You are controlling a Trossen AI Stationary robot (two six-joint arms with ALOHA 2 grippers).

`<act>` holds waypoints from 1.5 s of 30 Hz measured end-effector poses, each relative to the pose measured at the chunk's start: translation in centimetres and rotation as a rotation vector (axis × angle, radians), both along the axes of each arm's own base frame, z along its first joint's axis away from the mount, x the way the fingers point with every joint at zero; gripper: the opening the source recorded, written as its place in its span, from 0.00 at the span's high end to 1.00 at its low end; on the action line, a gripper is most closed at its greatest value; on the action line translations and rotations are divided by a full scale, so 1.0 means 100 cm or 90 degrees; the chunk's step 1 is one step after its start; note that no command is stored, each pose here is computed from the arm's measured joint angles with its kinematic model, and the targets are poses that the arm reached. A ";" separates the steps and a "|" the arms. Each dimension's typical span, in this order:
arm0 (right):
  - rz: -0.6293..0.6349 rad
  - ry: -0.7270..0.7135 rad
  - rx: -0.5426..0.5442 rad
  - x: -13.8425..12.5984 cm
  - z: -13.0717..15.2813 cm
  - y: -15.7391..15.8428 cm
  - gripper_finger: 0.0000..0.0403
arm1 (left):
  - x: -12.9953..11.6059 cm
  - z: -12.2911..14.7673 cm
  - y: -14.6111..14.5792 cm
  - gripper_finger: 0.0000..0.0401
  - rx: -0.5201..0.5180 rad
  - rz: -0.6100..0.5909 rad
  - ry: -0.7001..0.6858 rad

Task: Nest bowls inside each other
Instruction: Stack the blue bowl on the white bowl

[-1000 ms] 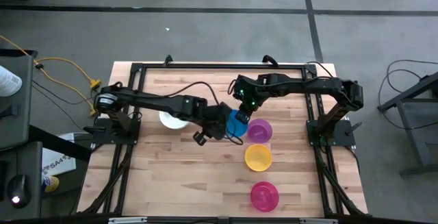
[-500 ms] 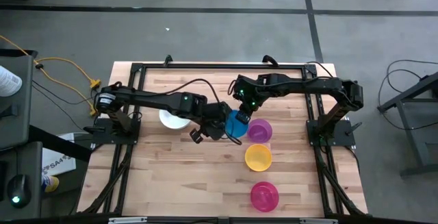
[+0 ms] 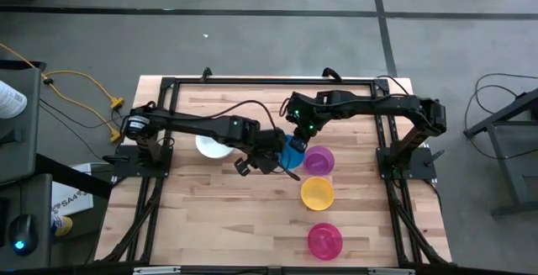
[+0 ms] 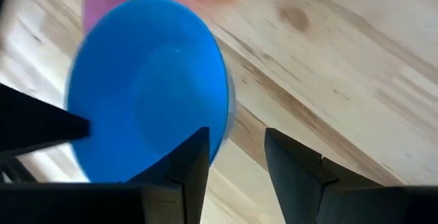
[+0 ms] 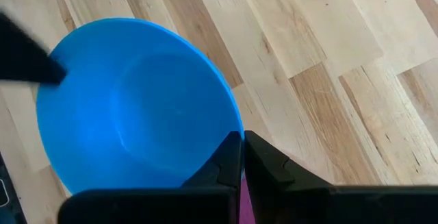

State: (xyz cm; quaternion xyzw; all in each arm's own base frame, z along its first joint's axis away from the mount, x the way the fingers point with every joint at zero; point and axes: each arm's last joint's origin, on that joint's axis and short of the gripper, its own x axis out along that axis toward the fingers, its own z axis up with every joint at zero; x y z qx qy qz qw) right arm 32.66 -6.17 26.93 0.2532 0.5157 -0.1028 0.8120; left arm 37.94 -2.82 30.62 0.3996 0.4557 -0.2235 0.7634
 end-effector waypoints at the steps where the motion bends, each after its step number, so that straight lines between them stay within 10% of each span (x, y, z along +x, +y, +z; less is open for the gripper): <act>1: 0.000 0.000 0.000 0.000 0.000 0.000 0.99 | 0.003 0.002 0.000 0.66 -0.002 -0.002 -0.009; 45: 0.009 0.000 0.011 0.000 0.000 0.001 0.99 | 0.013 -0.010 -0.001 1.00 -0.008 0.014 0.011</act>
